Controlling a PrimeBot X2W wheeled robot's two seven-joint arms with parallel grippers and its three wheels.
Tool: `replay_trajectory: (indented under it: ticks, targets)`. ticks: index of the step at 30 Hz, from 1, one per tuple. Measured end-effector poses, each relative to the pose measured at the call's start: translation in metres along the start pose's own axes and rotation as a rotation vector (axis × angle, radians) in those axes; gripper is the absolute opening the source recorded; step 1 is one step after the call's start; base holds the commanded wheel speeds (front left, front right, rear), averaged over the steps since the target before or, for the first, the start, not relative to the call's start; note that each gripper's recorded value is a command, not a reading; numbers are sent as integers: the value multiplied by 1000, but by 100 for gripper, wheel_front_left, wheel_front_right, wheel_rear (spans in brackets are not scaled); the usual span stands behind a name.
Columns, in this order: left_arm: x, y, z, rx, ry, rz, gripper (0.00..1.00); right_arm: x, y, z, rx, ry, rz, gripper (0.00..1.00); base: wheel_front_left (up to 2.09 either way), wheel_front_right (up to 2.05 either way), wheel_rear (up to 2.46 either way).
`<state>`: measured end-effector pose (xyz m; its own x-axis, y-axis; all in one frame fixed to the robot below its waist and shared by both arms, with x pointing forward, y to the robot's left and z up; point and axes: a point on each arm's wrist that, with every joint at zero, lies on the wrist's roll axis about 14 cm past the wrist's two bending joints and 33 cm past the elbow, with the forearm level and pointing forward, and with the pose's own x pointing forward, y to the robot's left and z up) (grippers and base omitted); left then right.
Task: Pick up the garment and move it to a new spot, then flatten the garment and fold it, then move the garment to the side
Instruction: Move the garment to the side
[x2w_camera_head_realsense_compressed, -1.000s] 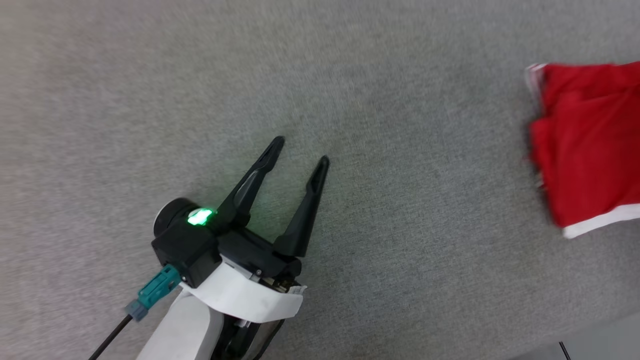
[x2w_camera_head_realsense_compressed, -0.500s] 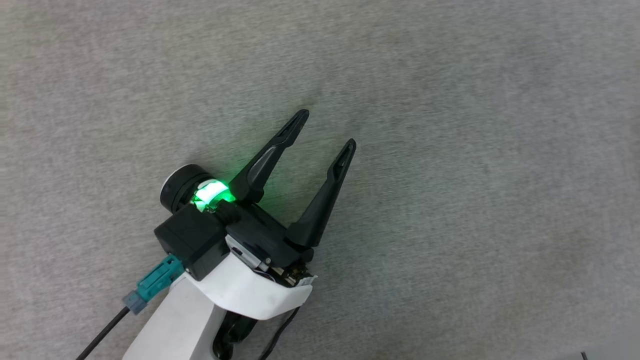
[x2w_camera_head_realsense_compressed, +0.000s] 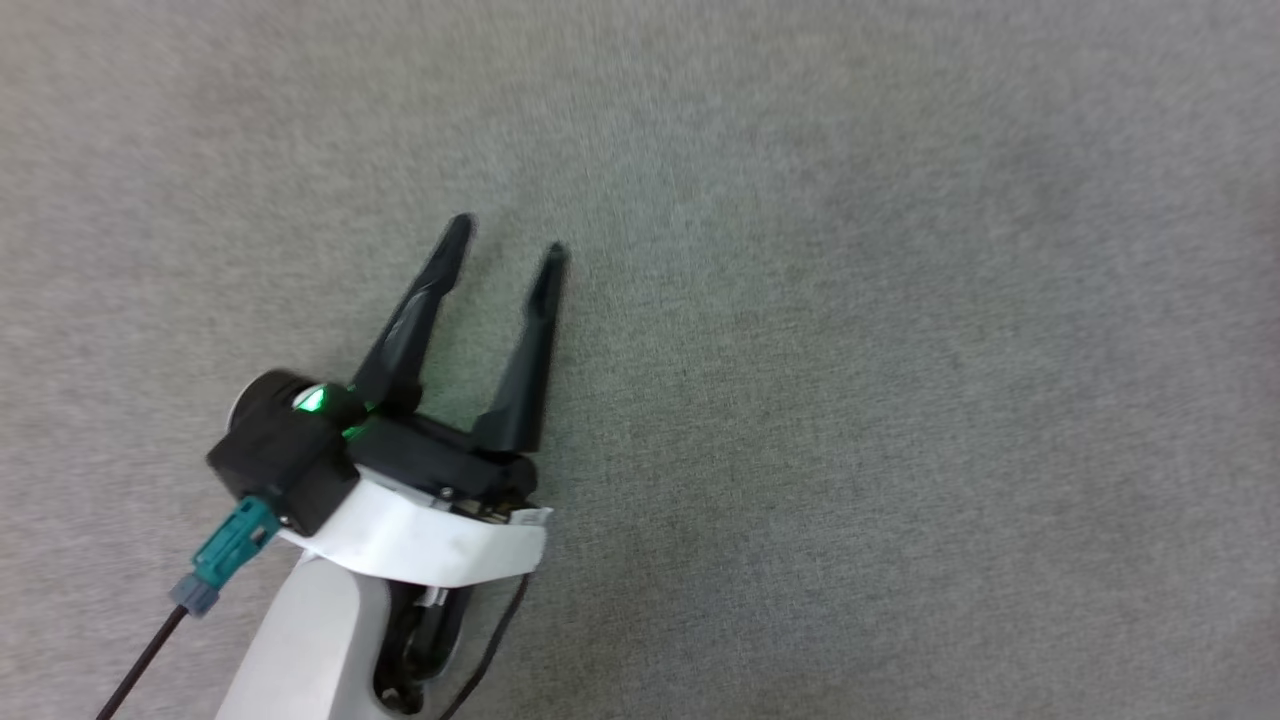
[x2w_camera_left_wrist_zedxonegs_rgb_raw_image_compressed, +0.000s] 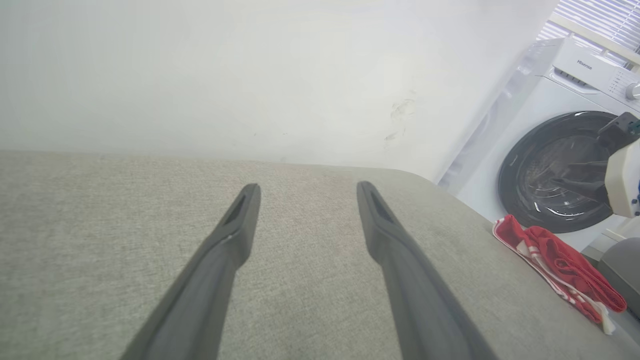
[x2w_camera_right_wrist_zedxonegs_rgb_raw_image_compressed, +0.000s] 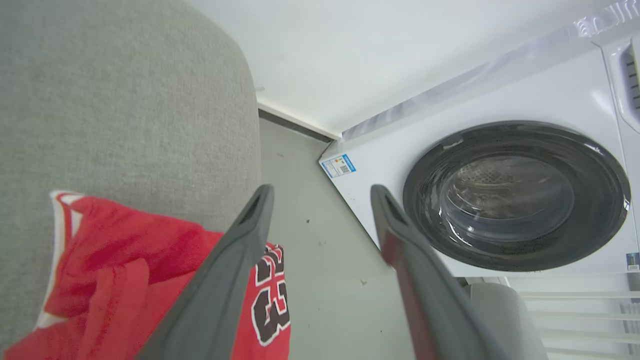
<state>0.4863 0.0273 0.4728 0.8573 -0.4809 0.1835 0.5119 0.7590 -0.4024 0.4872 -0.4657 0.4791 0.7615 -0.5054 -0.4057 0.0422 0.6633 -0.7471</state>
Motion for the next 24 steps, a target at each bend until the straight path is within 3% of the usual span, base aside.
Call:
replay_trajectory:
  ticks: [12,18,24]
  targets:
    - [-63,35,98,238,-153,250,100,-88,2,146,427,-567,57,100,0,0,0]
    - [-105,33,126,290,-190,328,100,-149,42,176,701,-737,218,100,0,0,0]
    - [-147,36,141,320,-211,411,100,-197,78,177,853,-818,331,100,0,0,0]
